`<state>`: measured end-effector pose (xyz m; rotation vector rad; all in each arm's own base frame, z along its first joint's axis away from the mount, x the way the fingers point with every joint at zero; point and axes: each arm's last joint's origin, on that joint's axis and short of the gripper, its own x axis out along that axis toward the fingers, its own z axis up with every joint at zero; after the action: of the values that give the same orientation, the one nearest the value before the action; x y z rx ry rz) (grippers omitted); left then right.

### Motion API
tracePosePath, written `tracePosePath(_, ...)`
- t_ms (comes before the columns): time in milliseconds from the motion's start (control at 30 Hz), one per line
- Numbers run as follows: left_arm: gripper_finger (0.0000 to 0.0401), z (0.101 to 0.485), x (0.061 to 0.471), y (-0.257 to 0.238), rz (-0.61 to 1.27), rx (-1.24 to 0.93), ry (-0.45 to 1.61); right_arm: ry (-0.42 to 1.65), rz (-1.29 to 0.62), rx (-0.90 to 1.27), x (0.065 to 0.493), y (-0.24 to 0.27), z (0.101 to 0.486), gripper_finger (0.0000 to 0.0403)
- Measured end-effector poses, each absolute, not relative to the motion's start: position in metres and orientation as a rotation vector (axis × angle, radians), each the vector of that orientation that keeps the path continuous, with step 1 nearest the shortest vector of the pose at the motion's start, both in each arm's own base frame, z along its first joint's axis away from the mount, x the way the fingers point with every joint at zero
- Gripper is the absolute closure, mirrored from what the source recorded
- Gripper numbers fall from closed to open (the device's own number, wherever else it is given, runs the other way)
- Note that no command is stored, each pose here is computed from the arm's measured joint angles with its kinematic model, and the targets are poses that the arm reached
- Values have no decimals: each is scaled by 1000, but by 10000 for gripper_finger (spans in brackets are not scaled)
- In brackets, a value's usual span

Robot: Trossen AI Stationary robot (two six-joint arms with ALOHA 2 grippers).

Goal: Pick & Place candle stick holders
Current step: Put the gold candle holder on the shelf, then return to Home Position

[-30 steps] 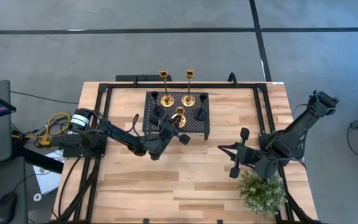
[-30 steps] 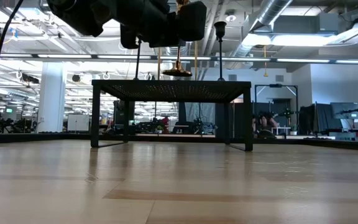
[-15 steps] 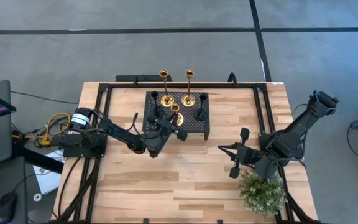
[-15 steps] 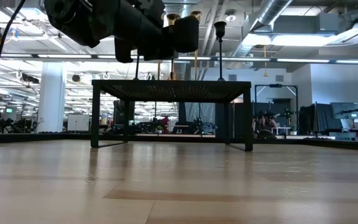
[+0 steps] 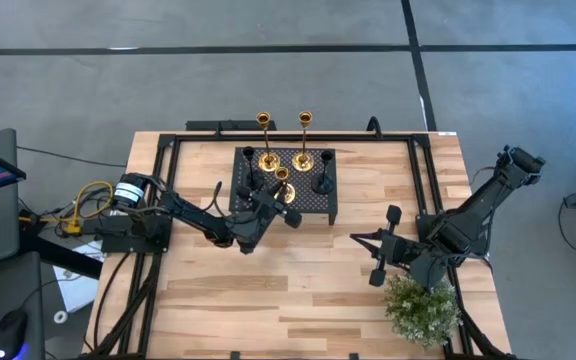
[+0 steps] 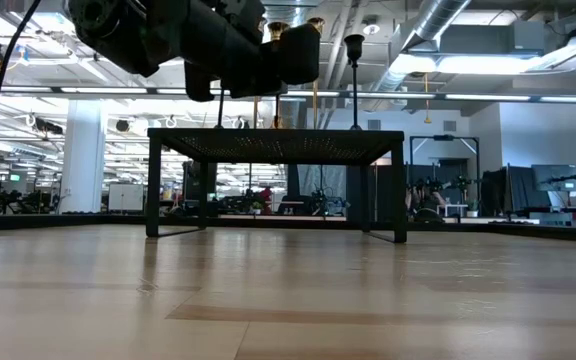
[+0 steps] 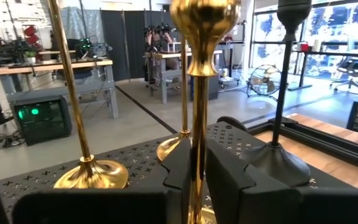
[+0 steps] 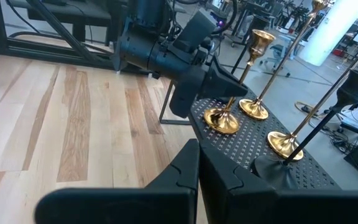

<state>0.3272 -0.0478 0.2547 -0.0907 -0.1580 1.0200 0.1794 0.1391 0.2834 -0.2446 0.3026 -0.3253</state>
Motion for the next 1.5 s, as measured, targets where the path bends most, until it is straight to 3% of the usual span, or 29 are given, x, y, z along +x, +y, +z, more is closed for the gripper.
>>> tracePosePath(400,372,255,330,-44,965,-83,-170,302,-325,-243,179,139,284,403)
tracePosePath(967,306,255,330,-43,966,-98,-179,303,-322,-244,179,139,283,403)
tracePosePath(1500,190,261,323,-63,912,-3,-131,309,-332,-248,180,137,281,403)
